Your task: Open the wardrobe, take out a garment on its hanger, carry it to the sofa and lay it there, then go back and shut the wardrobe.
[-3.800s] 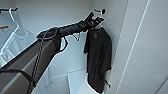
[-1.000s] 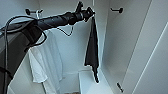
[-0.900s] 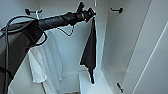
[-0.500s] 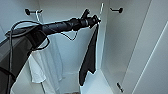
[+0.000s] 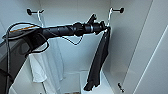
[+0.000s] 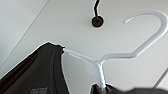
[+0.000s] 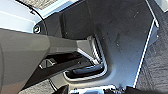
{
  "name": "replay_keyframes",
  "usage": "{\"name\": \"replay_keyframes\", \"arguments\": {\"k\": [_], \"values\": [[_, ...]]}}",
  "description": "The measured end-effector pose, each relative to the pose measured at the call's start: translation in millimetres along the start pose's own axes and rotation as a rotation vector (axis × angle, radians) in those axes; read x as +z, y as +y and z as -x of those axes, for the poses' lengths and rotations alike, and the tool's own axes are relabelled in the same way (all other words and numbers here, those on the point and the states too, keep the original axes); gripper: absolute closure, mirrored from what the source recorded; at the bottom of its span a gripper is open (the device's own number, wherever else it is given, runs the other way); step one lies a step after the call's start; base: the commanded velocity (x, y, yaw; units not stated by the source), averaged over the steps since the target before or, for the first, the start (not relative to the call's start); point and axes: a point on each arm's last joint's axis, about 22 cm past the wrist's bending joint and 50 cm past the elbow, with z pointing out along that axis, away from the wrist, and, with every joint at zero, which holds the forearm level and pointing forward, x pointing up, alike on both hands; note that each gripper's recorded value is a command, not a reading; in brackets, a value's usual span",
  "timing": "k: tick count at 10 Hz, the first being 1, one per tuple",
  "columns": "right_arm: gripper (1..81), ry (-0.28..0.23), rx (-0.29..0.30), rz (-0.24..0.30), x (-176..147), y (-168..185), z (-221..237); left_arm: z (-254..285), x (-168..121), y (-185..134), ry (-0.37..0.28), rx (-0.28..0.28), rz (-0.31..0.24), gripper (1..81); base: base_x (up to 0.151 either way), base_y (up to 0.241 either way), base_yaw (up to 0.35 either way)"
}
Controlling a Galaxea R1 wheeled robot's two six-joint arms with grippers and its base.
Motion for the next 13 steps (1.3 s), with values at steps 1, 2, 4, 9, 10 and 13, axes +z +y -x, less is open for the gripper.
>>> {"name": "replay_keyframes", "arguments": {"k": [1,2,4,9,10,13], "values": [[1.0,0.003,0.0,-0.001,0,0,-1,3,-2,0,-0.008,0.003,-0.004,81.1,0.0,0.0,0.0],[1.0,0.006,-0.002,-0.002,0,-1,-3,4,-4,-8,-0.008,-0.003,-0.02,81.1,0.0,0.0,0.0],[1.0,0.026,-0.013,-0.008,2,-3,-13,18,-6,-22,-0.013,-0.029,-0.05,81.1,0.0,0.0,0.0],[1.0,0.041,-0.019,-0.012,3,-4,-21,39,39,-21,-0.024,-0.053,-0.057,81.1,0.0,0.0,0.0],[1.0,0.041,-0.019,-0.012,3,-4,-21,55,52,-9,-0.05,-0.055,-0.036,81.1,0.0,0.0,0.0],[1.0,0.041,-0.019,-0.012,3,-4,-21,101,67,24,-0.129,-0.071,0.031,81.1,0.0,0.0,0.0]]}}
